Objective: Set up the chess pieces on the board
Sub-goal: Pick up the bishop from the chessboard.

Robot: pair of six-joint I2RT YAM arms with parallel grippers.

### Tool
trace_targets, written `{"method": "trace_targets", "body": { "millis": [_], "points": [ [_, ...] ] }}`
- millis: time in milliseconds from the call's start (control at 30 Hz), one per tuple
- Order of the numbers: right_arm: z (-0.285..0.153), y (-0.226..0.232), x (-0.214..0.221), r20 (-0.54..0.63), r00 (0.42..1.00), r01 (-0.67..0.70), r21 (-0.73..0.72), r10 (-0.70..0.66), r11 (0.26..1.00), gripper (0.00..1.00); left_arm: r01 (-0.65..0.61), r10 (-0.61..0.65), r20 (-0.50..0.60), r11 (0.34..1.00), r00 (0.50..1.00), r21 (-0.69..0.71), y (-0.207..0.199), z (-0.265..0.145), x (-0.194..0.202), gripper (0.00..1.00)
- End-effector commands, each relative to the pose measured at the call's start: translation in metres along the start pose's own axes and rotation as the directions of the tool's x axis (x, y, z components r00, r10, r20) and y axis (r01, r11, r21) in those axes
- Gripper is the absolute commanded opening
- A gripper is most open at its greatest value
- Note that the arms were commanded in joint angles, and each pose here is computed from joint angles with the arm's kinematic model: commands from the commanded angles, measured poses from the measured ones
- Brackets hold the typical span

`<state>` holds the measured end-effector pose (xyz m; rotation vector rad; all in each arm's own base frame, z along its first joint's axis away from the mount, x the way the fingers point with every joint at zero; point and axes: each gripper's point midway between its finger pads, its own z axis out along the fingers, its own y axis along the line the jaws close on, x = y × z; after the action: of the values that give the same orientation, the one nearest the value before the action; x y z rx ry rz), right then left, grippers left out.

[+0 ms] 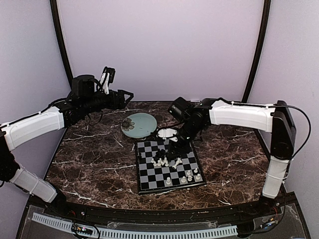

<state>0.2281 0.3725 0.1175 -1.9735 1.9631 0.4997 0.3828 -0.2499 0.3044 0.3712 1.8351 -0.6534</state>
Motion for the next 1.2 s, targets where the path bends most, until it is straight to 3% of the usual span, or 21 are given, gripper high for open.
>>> {"method": "trace_targets", "body": {
  "millis": [0, 733, 1167],
  "points": [
    [-0.003, -0.035, -0.008, 0.013, 0.999, -0.035, 0.105, 0.034, 0.994, 0.21, -0.008, 0.007, 0.043, 1.000, 0.999, 0.014, -0.007, -0.014, -0.016, 0.80],
    [0.038, -0.030, 0.000, -0.051, 0.998, -0.044, 0.001, 0.044, 0.999, 0.24, -0.016, 0.015, 0.050, 1.000, 0.999, 0.011, -0.007, -0.016, -0.019, 0.80],
    [0.001, -0.027, -0.010, -0.020, 1.000, -0.003, 0.090, 0.005, 0.996, 0.28, -0.012, 0.011, 0.051, 1.000, 0.999, 0.015, -0.008, -0.016, -0.019, 0.80]
  ]
}}
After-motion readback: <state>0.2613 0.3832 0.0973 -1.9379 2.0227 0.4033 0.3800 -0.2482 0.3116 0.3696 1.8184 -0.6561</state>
